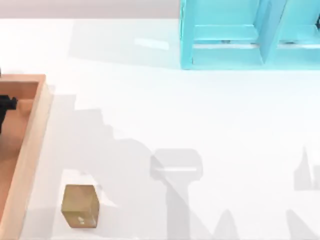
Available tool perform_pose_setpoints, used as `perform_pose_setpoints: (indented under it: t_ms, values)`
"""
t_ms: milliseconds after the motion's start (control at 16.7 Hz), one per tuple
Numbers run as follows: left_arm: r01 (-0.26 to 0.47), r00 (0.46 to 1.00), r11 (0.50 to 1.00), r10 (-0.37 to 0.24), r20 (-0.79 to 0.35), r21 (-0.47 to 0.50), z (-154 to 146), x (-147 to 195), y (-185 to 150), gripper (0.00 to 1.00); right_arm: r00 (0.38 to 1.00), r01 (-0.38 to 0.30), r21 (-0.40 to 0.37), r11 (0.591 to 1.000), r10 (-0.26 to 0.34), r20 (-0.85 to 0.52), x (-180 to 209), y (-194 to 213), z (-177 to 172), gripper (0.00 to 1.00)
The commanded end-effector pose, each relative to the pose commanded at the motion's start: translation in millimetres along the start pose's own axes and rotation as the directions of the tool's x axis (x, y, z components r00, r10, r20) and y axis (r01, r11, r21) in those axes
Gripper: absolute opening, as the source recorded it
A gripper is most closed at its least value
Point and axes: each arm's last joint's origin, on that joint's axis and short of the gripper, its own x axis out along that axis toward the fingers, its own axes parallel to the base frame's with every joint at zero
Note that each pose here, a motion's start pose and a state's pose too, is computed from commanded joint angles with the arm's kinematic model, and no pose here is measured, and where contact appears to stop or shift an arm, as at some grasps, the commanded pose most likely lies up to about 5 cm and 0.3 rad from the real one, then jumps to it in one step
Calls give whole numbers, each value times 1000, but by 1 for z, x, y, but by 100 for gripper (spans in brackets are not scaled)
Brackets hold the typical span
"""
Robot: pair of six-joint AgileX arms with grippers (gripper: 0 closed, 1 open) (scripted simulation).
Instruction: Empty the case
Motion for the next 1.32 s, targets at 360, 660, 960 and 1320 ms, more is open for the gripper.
perform_pose_setpoints:
  t_ms: [360,660,960,1320]
  values:
    - [0,1000,1000,0,0,0,0,0,0,2,1000,0,0,1000,0,0,0,0,0,100]
    - [0,1000,1000,0,0,0,0,0,0,0,1000,0,0,1000,0,0,0,0,0,100]
    - [-1,1000,1000,1,2,0,0,-1,1,0,1000,0,0,1000,0,0,0,0,0,100]
    - [1,1000,1000,-1,28,-5,2,-49,7,0,1000,0,0,1000,0,0,0,0,0,100]
